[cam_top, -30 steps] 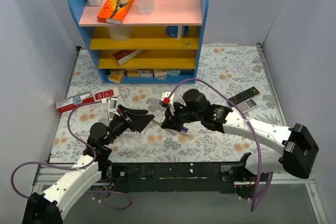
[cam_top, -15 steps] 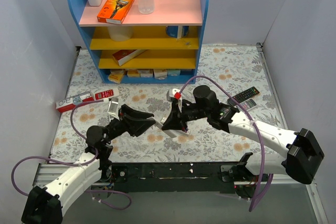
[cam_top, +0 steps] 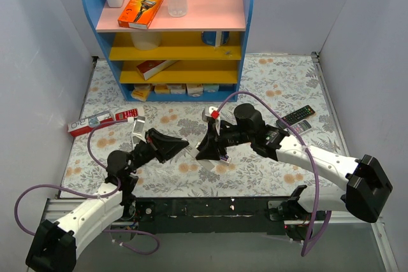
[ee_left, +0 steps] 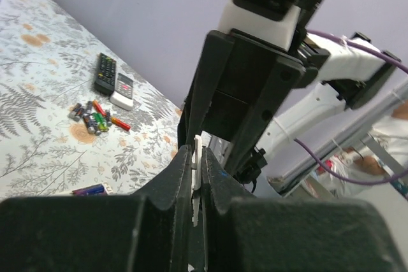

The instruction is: Load the batteries into the remote control

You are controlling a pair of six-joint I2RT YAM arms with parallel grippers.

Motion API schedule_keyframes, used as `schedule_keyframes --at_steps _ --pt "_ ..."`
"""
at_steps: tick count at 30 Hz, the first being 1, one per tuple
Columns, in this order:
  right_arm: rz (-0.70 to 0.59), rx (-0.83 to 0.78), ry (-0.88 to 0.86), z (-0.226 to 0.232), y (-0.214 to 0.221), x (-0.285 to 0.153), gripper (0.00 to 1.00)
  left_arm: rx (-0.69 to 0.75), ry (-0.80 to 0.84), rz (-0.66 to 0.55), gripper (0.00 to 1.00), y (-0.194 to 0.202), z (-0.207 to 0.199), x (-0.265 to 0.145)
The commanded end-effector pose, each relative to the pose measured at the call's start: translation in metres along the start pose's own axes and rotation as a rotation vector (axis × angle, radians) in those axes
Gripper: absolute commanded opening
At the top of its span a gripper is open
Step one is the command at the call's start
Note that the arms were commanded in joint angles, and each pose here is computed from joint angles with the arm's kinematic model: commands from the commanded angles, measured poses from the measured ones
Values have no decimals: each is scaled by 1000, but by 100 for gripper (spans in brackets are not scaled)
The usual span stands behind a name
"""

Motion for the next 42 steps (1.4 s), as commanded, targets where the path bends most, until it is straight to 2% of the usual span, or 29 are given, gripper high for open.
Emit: schedule_keyframes --at_steps 1,3,7,10,11,13,14,16,25,32,42 --pt "0 -12 113 -15 -6 0 46 -90 -207 -58 0 -2 30 -1" --pt "-3 -11 196 -24 -10 -3 51 -123 -326 -100 0 -5 48 -4" --pt "-22 -43 313 -34 -18 -9 59 -219 -501 -100 0 3 73 -11" --pt "18 -63 403 -40 -20 -5 64 -261 -562 -88 0 6 82 -12" --pt "82 -47 436 -42 -9 -1 66 -265 -562 -89 0 5 81 -10" --pt "125 -57 448 -41 -10 11 68 -282 -571 -89 0 6 83 -9" --pt "162 -51 489 -44 -5 11 73 -284 -570 -88 0 5 83 -9" --pt "193 -61 512 -44 -7 21 76 -292 -574 -87 0 6 83 -8" --pt "332 -13 570 -51 3 40 74 -310 -581 -96 0 6 84 -9" --pt "362 -2 566 -50 3 49 62 -334 -602 -97 0 9 87 -11" --pt "398 17 595 -56 9 53 53 -342 -602 -103 0 9 87 -12"
Point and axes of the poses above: each gripper's point midway between its finger pads, its own x axis out along the fingers, its own z axis along the line the jaws close on, y = z × x, the point moved 4 cm from there along -x, back along the fingers, and after that the axes turned 2 degrees about -x, right-handed, at the moved point
